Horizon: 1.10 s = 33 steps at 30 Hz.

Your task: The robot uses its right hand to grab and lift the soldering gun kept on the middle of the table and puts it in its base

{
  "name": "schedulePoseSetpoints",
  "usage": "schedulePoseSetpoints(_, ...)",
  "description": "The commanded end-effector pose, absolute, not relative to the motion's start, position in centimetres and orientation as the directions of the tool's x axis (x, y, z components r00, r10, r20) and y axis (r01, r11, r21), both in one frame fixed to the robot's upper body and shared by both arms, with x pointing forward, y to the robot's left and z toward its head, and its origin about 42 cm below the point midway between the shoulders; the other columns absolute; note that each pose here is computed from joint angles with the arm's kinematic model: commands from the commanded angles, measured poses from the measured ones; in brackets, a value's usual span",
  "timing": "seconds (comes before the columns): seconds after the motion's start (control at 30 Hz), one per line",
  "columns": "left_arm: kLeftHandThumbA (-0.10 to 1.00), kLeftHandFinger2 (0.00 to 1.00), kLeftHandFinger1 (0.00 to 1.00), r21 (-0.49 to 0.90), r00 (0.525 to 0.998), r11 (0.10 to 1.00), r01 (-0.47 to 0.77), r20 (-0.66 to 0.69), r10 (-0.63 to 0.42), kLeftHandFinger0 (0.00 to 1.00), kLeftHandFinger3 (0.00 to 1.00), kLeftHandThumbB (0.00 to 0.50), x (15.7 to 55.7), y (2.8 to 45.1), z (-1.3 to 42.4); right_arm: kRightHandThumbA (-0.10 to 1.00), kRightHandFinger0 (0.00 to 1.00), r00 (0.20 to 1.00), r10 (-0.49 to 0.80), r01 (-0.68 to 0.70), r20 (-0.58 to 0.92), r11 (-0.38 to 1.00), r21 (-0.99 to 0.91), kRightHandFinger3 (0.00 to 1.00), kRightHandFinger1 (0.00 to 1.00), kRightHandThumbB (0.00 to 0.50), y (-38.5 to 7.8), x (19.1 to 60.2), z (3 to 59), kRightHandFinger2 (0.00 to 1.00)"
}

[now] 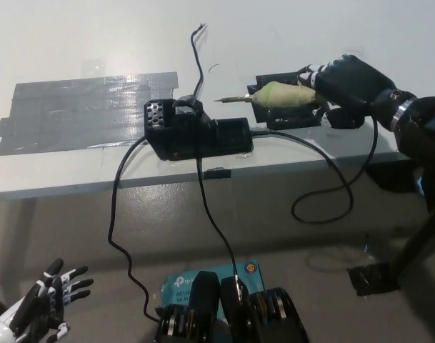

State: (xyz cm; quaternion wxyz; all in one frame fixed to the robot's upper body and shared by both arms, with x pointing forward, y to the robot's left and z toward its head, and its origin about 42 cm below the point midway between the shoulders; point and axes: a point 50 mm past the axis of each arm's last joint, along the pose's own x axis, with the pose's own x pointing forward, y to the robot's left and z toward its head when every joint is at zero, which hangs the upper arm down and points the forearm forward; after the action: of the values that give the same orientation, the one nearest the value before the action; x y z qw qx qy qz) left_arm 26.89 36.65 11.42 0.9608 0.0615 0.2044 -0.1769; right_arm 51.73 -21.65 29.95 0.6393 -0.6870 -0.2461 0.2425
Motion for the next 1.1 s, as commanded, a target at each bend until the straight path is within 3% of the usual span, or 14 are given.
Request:
schedulePoseSetpoints(0.0,1.0,1.0,1.0,0.087,0.86,0.917,0.389,-0.391,-0.327,1.0,1.0,0.271,26.9,37.1,12.3,-0.1,0.0,0.708,0.701,0.188,0.084,-0.072,-0.979,0.77,0.41,0.019,-21.2,52.2,35.1,0.8)
schedulePoseSetpoints(0.13,1.0,1.0,1.0,0.075,0.858,0.918,0.389,-0.392,-0.332,1.0,1.0,0.281,26.9,36.9,12.2,-0.1,0.0,0.674,0.73,0.244,0.114,-0.075,-0.967,0.64,0.32,0.03,-20.4,52.0,35.6,0.68)
schedulePoseSetpoints(0.17,1.0,1.0,1.0,0.073,0.858,0.92,0.385,-0.396,-0.328,1.0,1.0,0.289,26.8,36.9,12.2,-0.1,0.0,0.681,0.724,0.238,0.11,-0.077,-0.968,0.63,0.35,0.007,-20.1,51.9,35.8,0.7)
schedulePoseSetpoints(0.2,1.0,1.0,1.0,0.074,0.857,0.919,0.388,-0.397,-0.33,1.0,1.0,0.279,26.8,36.9,12.2,-0.1,0.02,0.686,0.72,0.237,0.107,-0.082,-0.968,0.62,0.39,0.019,-20.0,51.8,35.8,0.79)
schedulePoseSetpoints(0.27,1.0,1.0,1.0,0.078,0.857,0.917,0.391,-0.394,-0.332,1.0,1.0,0.274,26.8,36.9,12.2,-0.1,0.0,0.692,0.711,0.244,0.128,-0.063,-0.968,0.53,0.35,0.016,-19.7,51.8,36.3,0.58)
schedulePoseSetpoints(0.33,1.0,1.0,1.0,0.084,0.857,0.915,0.395,-0.393,-0.334,1.0,1.0,0.284,26.8,36.9,12.3,-0.1,0.0,0.682,0.707,0.279,0.187,-0.014,-0.96,0.49,0.28,0.061,-19.9,51.8,36.4,0.46)
schedulePoseSetpoints(0.37,1.0,1.0,1.0,0.084,0.856,0.914,0.398,-0.393,-0.336,1.0,1.0,0.28,26.8,36.9,12.3,-0.1,0.0,0.694,0.694,0.29,0.192,-0.024,-0.957,0.48,0.27,0.033,-20.0,51.9,36.7,0.43)
schedulePoseSetpoints(0.43,1.0,1.0,1.0,0.086,0.856,0.912,0.4,-0.391,-0.339,1.0,1.0,0.274,26.6,36.9,12.3,-0.1,0.0,0.702,0.682,0.305,0.204,-0.029,-0.952,0.53,0.33,0.022,-20.3,52.1,36.6,0.63)
schedulePoseSetpoints(0.53,1.0,1.0,1.0,0.082,0.855,0.914,0.397,-0.394,-0.337,1.0,1.0,0.307,26.5,37.1,12.0,-0.1,0.0,0.699,0.677,0.321,0.231,-0.009,-0.947,0.56,0.4,0.037,-20.6,52.2,36.9,0.81)
schedulePoseSetpoints(0.6,1.0,1.0,1.0,0.08,0.853,0.914,0.398,-0.4,-0.336,1.0,1.0,0.295,26.5,37.2,11.9,-0.1,0.0,0.692,0.68,0.334,0.242,-0.005,-0.943,0.61,0.41,0.024,-20.6,52.2,37.1,0.76)
schedulePoseSetpoints(0.8,1.0,1.0,1.0,0.082,0.852,0.913,0.399,-0.403,-0.336,1.0,1.0,0.311,26.4,37.0,12.1,-0.1,0.0,0.716,0.658,0.325,0.234,-0.016,-0.946,0.67,0.36,0.0,-20.4,52.2,37.5,0.77)
schedulePoseSetpoints(0.9,1.0,1.0,1.0,0.08,0.852,0.912,0.402,-0.398,-0.341,1.0,1.0,0.327,26.4,37.0,11.7,-0.1,0.0,0.717,0.658,0.326,0.231,-0.024,-0.945,0.66,0.29,0.0,-20.4,52.1,37.6,0.7)
schedulePoseSetpoints(0.97,1.0,1.0,1.0,0.072,0.85,0.91,0.407,-0.396,-0.349,1.0,1.0,0.309,26.4,36.9,11.8,-0.1,0.0,0.716,0.662,0.323,0.223,-0.031,-0.946,0.65,0.35,0.014,-20.0,52.0,37.5,0.73)
schedulePoseSetpoints(1.07,1.0,1.0,1.0,0.075,0.849,0.909,0.41,-0.394,-0.351,1.0,1.0,0.303,26.6,36.8,12.0,-0.1,0.0,0.714,0.663,0.322,0.224,-0.027,-0.946,0.62,0.35,0.0,-19.8,51.9,37.5,0.74)
